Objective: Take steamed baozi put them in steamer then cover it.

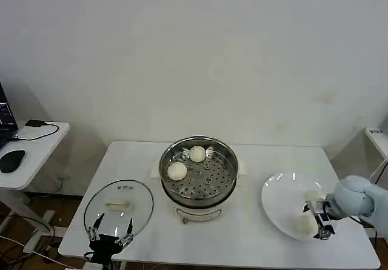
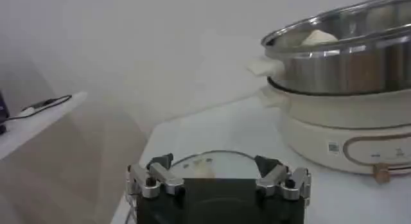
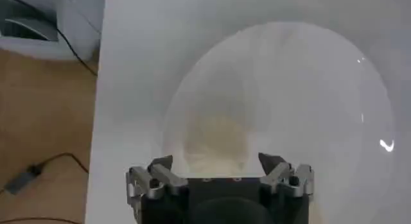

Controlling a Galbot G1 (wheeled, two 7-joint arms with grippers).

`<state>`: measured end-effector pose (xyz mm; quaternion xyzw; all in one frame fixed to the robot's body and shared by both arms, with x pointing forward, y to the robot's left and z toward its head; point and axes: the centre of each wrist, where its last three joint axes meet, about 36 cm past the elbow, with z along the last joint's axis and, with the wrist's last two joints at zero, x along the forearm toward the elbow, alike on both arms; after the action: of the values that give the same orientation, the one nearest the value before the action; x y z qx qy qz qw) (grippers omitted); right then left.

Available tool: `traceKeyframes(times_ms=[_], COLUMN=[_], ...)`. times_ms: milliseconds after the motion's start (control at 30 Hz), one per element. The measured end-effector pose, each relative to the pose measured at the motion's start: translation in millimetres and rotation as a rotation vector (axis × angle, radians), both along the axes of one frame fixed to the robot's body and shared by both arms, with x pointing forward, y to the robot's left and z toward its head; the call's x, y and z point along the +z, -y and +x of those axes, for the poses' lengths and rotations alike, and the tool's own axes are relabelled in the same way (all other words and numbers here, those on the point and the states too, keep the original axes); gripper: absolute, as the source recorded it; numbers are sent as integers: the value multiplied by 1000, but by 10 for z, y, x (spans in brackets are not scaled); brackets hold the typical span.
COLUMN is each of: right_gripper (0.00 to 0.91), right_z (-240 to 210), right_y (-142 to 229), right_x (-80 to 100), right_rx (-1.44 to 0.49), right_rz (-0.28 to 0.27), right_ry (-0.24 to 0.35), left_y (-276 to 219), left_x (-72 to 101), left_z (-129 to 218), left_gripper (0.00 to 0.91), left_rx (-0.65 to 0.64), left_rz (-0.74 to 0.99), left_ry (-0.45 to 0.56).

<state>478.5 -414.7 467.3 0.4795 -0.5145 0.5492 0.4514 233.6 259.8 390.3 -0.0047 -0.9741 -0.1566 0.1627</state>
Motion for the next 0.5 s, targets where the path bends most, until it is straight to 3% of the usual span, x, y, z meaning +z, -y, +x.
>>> traceKeyframes(times_ms=[500], right_gripper=[705], right_z=[55], right_y=[12], right_x=[-63], right_rx=[-33], right_rz=[3], right_ry=[1], left_y=[6], left_x=[-15], left_z=[2], left_gripper=[907], left_rx=[-1], left_rz=[-2], left_ry=[-1])
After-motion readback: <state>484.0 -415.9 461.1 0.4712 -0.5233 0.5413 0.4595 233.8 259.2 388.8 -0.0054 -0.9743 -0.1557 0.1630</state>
